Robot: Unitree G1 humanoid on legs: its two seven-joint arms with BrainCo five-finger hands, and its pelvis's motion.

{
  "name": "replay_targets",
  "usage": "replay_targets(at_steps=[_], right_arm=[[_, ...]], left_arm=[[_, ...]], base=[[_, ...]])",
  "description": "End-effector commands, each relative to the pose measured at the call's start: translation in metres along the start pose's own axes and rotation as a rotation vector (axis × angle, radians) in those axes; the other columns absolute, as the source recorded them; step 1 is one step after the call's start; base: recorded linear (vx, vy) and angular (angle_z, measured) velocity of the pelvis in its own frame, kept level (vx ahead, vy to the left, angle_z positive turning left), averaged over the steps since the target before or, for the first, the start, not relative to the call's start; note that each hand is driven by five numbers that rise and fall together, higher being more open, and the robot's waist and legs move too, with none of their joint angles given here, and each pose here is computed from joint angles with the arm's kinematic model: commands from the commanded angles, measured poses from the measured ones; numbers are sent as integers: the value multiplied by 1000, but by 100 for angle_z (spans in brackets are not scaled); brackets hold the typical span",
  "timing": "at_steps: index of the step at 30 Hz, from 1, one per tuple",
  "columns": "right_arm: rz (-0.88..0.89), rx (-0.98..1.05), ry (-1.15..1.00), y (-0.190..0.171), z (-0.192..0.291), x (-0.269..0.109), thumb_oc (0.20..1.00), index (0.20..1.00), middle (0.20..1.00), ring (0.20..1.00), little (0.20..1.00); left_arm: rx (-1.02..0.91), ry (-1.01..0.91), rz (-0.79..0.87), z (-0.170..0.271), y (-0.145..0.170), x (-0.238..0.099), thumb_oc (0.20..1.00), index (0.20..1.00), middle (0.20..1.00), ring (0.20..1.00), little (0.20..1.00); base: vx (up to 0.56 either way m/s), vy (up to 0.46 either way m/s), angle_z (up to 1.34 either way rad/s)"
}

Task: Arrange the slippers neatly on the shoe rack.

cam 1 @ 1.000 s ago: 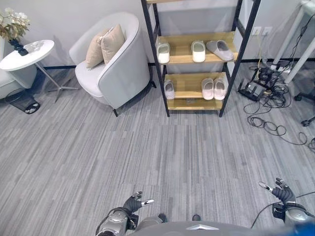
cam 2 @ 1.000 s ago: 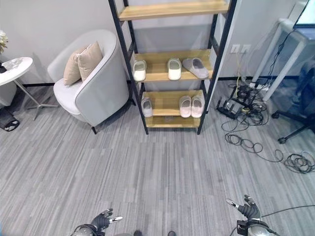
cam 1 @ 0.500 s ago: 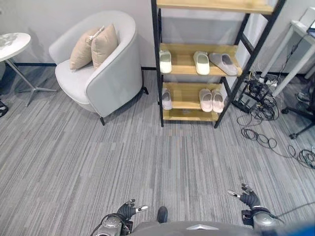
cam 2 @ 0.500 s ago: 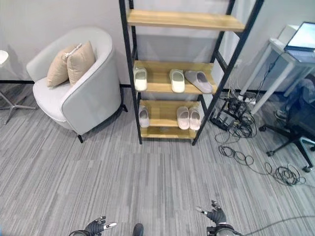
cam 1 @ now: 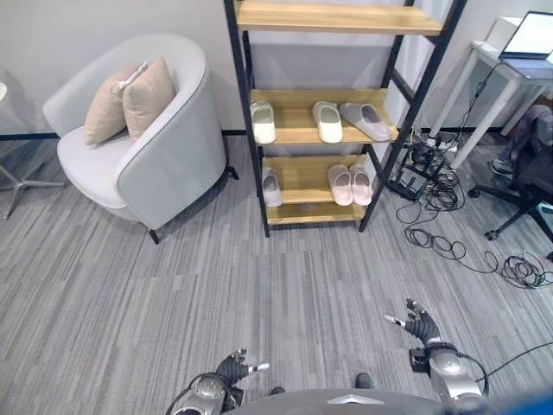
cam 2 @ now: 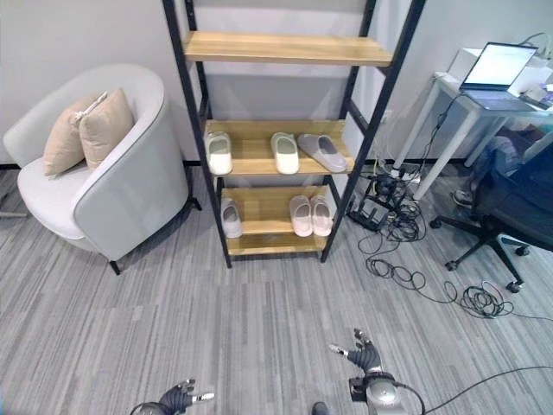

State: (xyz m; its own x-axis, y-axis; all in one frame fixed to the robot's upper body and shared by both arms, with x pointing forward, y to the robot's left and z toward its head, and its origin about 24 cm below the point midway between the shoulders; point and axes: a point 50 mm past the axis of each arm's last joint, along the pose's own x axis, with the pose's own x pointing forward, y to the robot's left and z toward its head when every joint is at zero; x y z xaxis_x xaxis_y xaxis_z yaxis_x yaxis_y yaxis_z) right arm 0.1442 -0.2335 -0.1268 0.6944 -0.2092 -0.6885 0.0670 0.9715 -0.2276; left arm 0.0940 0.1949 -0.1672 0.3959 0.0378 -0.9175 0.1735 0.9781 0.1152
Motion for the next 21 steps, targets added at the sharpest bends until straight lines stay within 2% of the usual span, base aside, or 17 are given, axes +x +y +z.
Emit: replay_targets(at_steps=[1, 7, 12, 15, 21], right_arm=[[-84, 5, -55, -29, 9, 0, 1000, 1000, 1000, 1000, 1000], [-101, -26, -10, -34, -1, -3, 1000, 1000, 1000, 1000, 1000], [-177, -55, -6, -52, 0, -4, 1000, 1000, 1000, 1000, 1000], [-228, -81, -16, -68, 4, -4, 1000, 1000, 1000, 1000, 1000], [-254, -78, -7, -69, 4, -2, 1000, 1000, 1000, 1000, 1000]], left_arm=[[10, -10, -5, -1, -7, 0, 1000, 1000, 1000, 1000, 1000], [-45, 31, 20, -19, -8, -4, 1000, 1000, 1000, 1000, 1000], [-40, -114, -20, 17, -21, 1, 1000, 1000, 1000, 1000, 1000], [-22, -134, -30, 20, -25, 0, 1000, 1000, 1000, 1000, 1000], [-59, -60, -7, -4, -18, -3, 1000, 1000, 1000, 1000, 1000]], base=[[241, -242, 23], [225, -284, 6], [12, -180, 47], [41, -123, 68], [209, 7, 38]])
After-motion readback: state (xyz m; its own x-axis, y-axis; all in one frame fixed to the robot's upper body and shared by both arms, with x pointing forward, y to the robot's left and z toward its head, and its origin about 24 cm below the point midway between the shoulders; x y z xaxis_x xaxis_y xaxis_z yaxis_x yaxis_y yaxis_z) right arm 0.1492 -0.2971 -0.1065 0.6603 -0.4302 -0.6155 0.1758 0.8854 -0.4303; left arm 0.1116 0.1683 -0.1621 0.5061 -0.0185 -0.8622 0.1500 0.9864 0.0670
